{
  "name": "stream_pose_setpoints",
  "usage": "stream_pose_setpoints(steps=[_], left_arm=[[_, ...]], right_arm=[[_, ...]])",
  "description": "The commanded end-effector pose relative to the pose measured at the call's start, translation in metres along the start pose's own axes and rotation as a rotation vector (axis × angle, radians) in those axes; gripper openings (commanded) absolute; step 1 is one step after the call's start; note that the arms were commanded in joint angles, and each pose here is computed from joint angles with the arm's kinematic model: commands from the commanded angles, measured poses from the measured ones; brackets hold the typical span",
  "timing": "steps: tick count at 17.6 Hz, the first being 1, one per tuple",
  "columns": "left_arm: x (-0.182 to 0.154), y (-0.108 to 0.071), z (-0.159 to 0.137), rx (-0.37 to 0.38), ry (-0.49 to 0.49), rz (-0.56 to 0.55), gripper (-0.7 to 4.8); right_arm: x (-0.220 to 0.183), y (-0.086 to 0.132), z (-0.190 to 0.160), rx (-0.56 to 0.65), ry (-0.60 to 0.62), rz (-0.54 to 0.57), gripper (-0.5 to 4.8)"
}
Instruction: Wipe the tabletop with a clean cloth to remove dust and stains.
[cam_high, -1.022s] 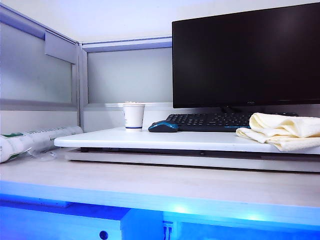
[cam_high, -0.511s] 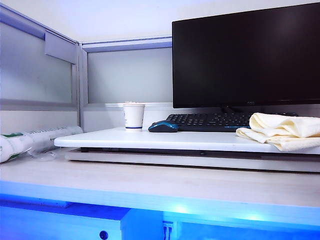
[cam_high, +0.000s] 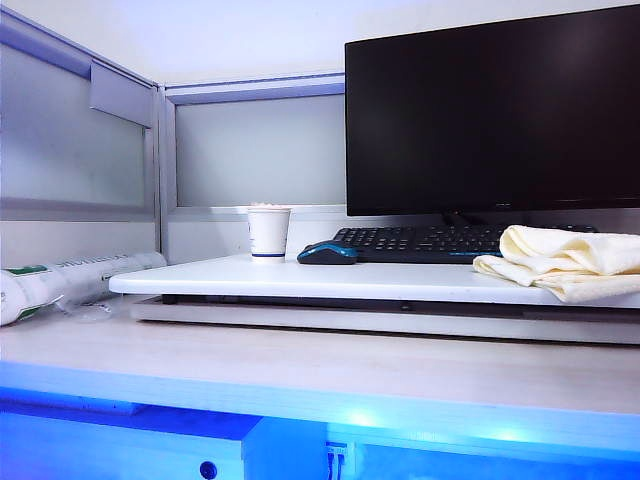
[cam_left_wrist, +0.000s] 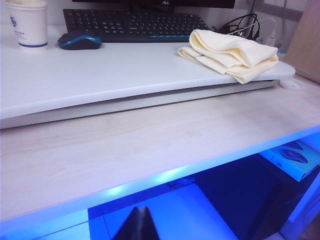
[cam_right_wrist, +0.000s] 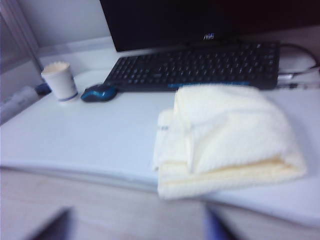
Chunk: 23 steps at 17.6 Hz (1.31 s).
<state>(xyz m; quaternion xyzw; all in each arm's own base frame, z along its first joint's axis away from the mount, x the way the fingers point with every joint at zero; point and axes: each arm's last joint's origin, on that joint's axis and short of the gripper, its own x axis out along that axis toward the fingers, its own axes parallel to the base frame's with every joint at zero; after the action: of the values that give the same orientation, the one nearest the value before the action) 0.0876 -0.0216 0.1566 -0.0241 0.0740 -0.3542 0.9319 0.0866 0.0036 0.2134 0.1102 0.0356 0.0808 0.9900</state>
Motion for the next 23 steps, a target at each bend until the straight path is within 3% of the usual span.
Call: stream_pose_setpoints(steps=[1,4,6,11,18,23], left_arm=[[0.0,0.0,-0.002,-0.015,0.013,-0.013,-0.05],[0.0,0.0,-0.002,-0.015,0.014,-0.013,-0.05],[0.0,0.0,-0.002,-0.015,0.013,-0.013,-0.05],[0.0,0.0,-0.002,-0.014,0.013,-0.013,-0.05],[0.0,0.0,-0.001,-0.012,0.01,-0.013,-0.05],[0.0,0.0,-0.001,-0.011,0.008,-0.013,-0.05]], right_arm=[[0.008,0.003,0.021,0.006,0.022,-0.02,4.79],[0.03,0.003,0.046,0.014,0.1,-0.049,4.79],[0.051,0.0,0.063,0.003,0.135,-0.154,4.79],[0.118,-0.024,0.083,-0.005,0.293,-0.274,4.79],[0.204,-0.058,0.073,0.035,0.463,-0.309,4.79],[0.235,-0.082,0.043,0.061,0.577,-0.366,4.79]])
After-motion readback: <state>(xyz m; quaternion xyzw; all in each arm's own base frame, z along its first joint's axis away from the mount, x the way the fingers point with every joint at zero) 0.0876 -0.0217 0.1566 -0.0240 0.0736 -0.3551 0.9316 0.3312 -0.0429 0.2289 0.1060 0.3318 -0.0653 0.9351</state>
